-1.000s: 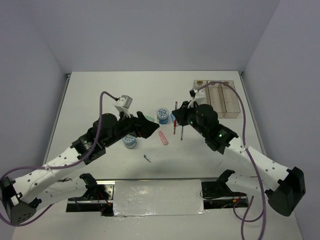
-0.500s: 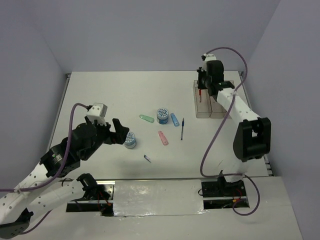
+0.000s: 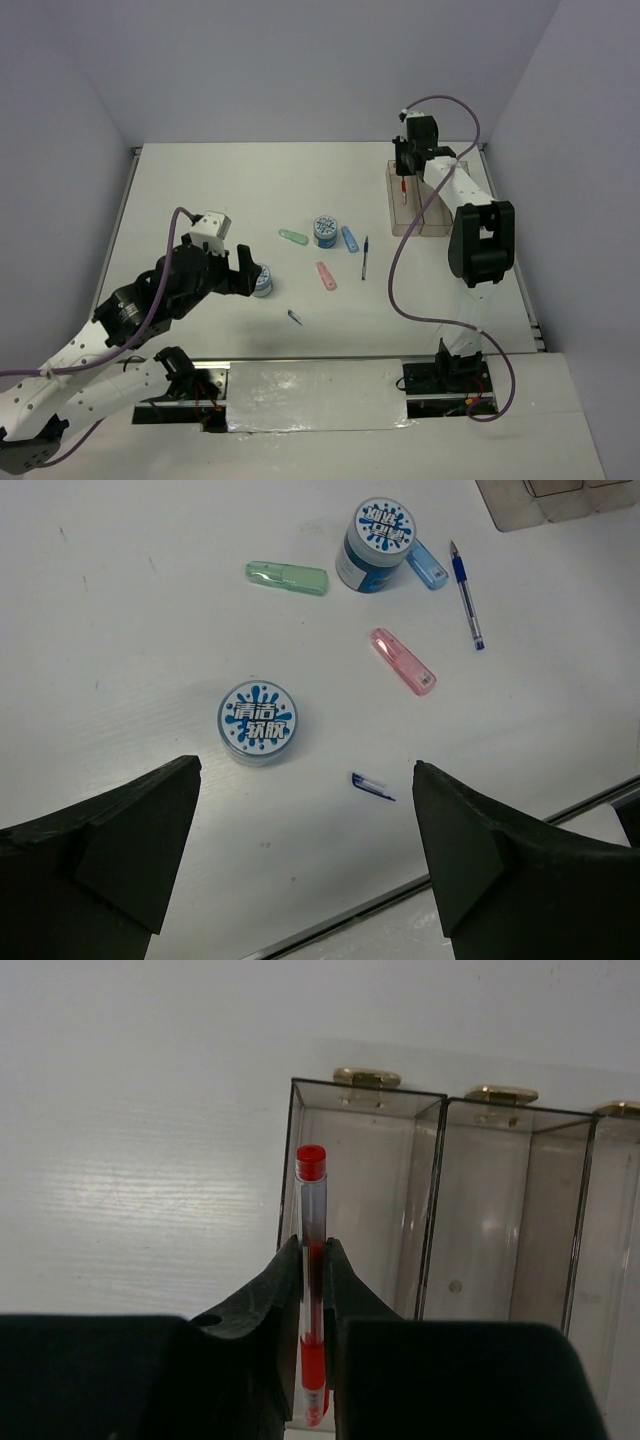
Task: Sort the stationery into containers
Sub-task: Place the pen in the storage box, then pick up the pen from the center of the board.
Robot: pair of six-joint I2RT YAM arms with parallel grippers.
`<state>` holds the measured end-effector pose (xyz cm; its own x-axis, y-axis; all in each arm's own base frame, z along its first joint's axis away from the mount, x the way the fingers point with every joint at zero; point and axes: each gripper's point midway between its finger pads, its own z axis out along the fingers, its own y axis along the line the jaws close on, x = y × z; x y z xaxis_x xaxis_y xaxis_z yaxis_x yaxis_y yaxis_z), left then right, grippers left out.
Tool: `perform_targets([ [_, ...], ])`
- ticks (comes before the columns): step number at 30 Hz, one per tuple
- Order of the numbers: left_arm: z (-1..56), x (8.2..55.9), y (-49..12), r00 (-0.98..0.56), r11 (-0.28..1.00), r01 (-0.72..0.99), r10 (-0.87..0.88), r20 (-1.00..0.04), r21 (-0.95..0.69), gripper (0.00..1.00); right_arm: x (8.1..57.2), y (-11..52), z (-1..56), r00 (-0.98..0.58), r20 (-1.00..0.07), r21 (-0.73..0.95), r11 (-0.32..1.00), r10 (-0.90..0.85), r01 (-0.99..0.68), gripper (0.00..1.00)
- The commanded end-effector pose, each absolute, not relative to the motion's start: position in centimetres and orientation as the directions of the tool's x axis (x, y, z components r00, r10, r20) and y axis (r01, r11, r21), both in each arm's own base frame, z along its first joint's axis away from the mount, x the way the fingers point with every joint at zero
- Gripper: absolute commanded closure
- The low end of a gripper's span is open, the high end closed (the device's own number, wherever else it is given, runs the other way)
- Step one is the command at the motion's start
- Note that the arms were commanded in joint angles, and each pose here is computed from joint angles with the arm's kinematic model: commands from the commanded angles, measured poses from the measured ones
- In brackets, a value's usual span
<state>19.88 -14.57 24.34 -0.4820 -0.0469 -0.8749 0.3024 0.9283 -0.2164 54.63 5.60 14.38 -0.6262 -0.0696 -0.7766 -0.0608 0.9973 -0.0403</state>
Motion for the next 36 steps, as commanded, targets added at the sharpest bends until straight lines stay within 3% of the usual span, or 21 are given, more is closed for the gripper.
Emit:
perform_targets([
  [1, 24.9, 20.0, -14.9, -0.463, 0.92, 0.334, -0.031, -0.886, -0.207, 0.01, 54.4, 4.6, 13.3, -0.641, -0.767, -0.038, 0.999, -0.045, -0.025, 0.82],
  [10, 24.4, 20.1, -15.1, -0.476, 0.922, 0.333, -0.016, -0.879, -0.197, 0.01, 53.3, 4.4, 11.4, -0.67, -0.742, -0.019, 0.999, -0.035, -0.031, 0.66],
  [11, 24.3, 20.1, -15.1, -0.478, 0.923, 0.332, -0.015, -0.878, -0.196, 0.01, 53.2, 4.5, 11.6, -0.671, -0.741, -0.018, 0.999, -0.036, -0.034, 0.6],
  [14, 24.3, 20.2, -15.1, -0.481, 0.925, 0.327, -0.014, -0.877, -0.193, 0.01, 53.1, 4.8, 13.4, -0.655, -0.755, -0.001, 0.999, -0.025, -0.038, 0.49],
  [17, 24.2, 20.4, -14.5, -0.482, 0.938, 0.292, -0.025, -0.876, -0.187, 0.01, 51.9, 5.7, 18.0, -0.594, -0.804, 0.066, 0.997, 0.029, -0.04, 0.45],
  [18, 24.1, 20.4, -14.4, -0.483, 0.941, 0.282, -0.027, -0.875, -0.185, 0.01, 50.9, 6.2, 21.4, -0.544, -0.837, 0.099, 0.994, 0.062, -0.038, 0.34],
  [19, 24.1, 20.5, -14.0, -0.482, 0.948, 0.263, -0.032, -0.875, -0.18, 0.01, 50.1, 6.5, 22.6, -0.524, -0.848, 0.112, 0.993, 0.078, -0.034, 0.32],
  [20, 24.0, 20.5, -13.9, -0.488, 0.952, 0.247, -0.042, -0.872, -0.184, 0.01, 48.2, 6.7, 24.5, -0.487, -0.869, 0.12, 0.992, 0.09, -0.03, 0.01],
  [24, 23.5, 20.9, -13.3, -0.509, 0.967, 0.183, -0.06, -0.859, -0.176, 0.01, 41.9, 12.6, 23.9, -0.469, -0.876, 0.171, 0.982, 0.112, -0.085, 0.0],
  [28, 23.5, 21.2, -12.7, -0.519, 0.976, 0.114, -0.099, -0.849, -0.184, 0.01, 36.4, 16.6, 18.3, -0.54, -0.834, 0.179, 0.981, 0.112, -0.073, 0.0],
  [32, 22.8, 20.8, -11.8, -0.536, 0.978, 0.052, -0.142, -0.832, -0.2, 0.01, 34.3, 17.4, 13.5, -0.602, -0.777, 0.208, 0.978, 0.182, 0.027, 0.03],
  [36, 21.5, 20.3, -12.3, -0.572, 0.971, 0.046, -0.166, -0.803, -0.234, 0.01, 33.9, 17.4, 9.2, -0.697, -0.705, 0.136, 0.989, 0.133, 0.051, 0.15],
])
